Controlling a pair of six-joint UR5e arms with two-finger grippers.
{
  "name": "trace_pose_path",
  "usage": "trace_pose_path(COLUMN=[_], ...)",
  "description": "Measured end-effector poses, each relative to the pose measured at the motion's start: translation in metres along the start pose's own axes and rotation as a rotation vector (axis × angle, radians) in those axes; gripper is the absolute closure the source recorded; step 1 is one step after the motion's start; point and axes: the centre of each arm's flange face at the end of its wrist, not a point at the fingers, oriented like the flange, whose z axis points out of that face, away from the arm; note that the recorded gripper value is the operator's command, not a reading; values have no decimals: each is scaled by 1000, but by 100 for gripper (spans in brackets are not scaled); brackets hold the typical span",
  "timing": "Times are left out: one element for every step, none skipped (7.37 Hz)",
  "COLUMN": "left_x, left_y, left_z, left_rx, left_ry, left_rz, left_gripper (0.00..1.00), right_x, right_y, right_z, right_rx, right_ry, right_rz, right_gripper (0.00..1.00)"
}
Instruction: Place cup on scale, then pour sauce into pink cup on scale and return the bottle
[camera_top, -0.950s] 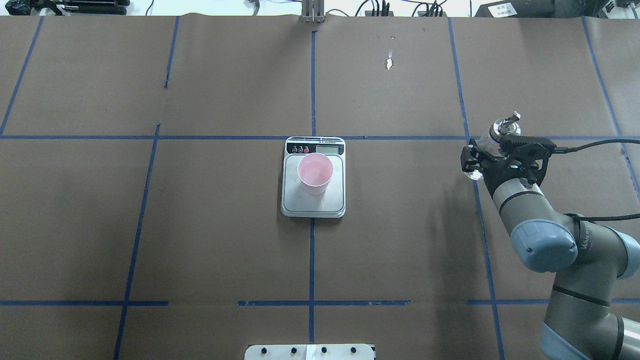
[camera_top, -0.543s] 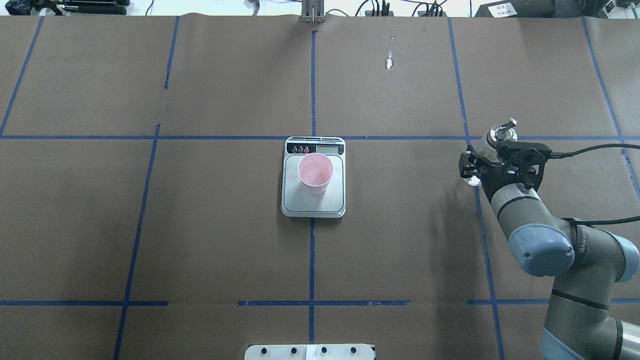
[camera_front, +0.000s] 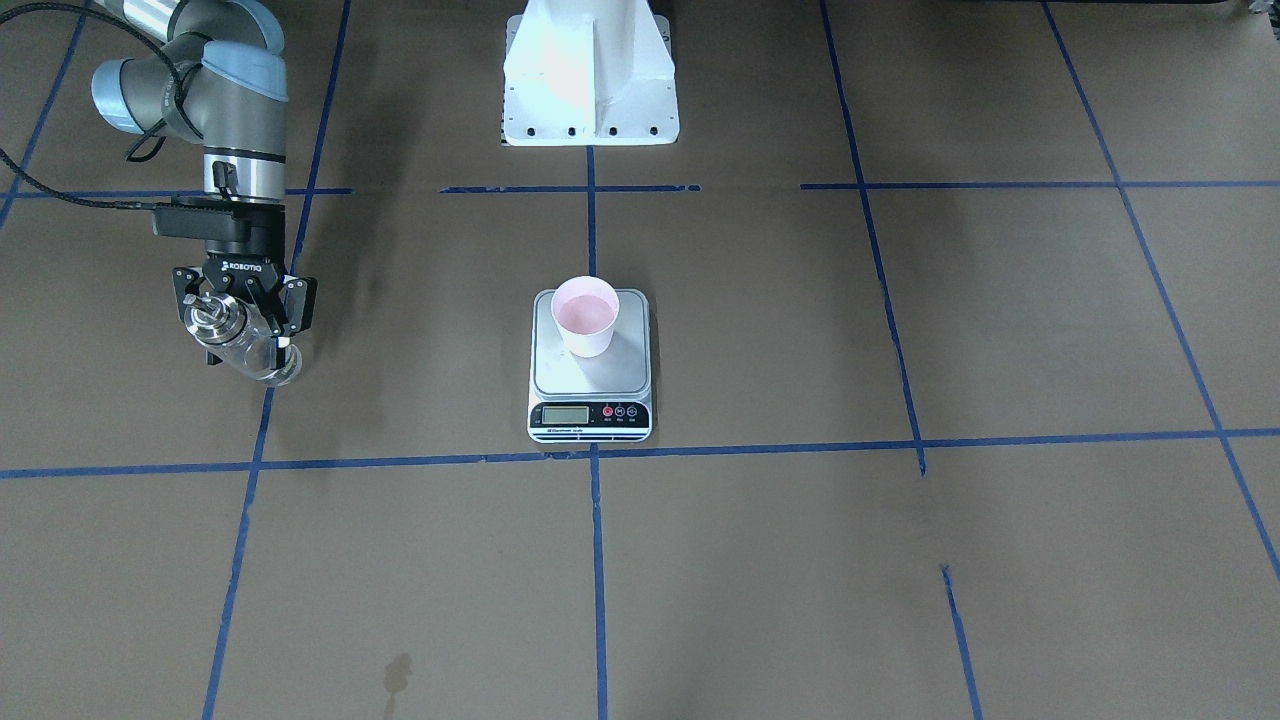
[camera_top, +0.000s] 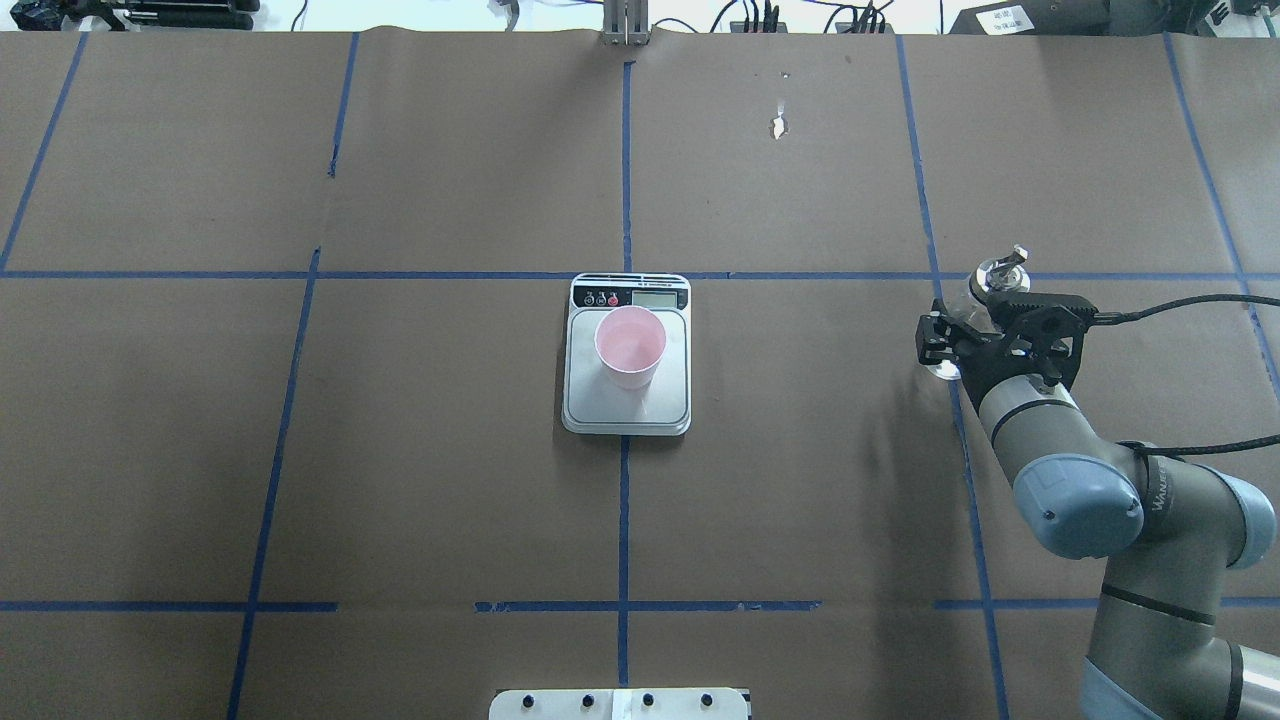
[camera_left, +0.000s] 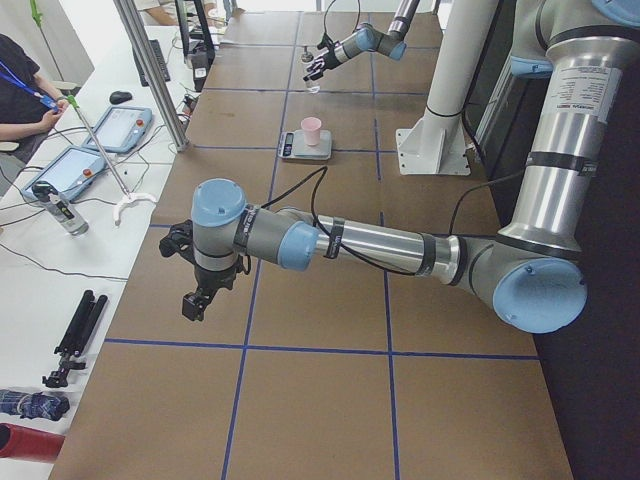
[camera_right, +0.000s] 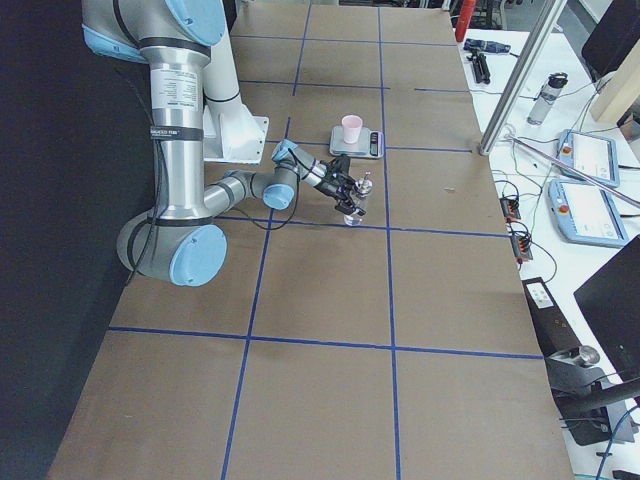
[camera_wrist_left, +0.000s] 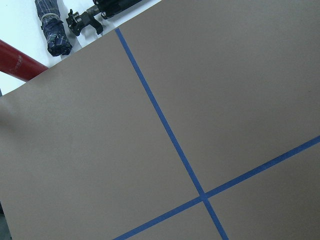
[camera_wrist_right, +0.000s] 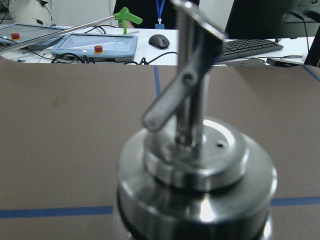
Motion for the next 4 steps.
trace_pose_path(left_x=[0, -1, -1, -1], left_y=[0, 1, 1, 1], left_z=[0, 0, 0, 0], left_rx=[0, 0, 0, 0], left_ry=[0, -1, -1, -1], left_rz=[0, -1, -1, -2], left_gripper=[0, 0, 0, 0], right_x=[1, 3, 4, 5], right_y=[1, 3, 3, 4], right_z=[0, 0, 0, 0], right_rx=[-1, -3, -4, -4], right_ry=[2, 4, 5, 6], right_rz=[-2, -5, -7, -8], right_gripper=[100, 100, 100, 100])
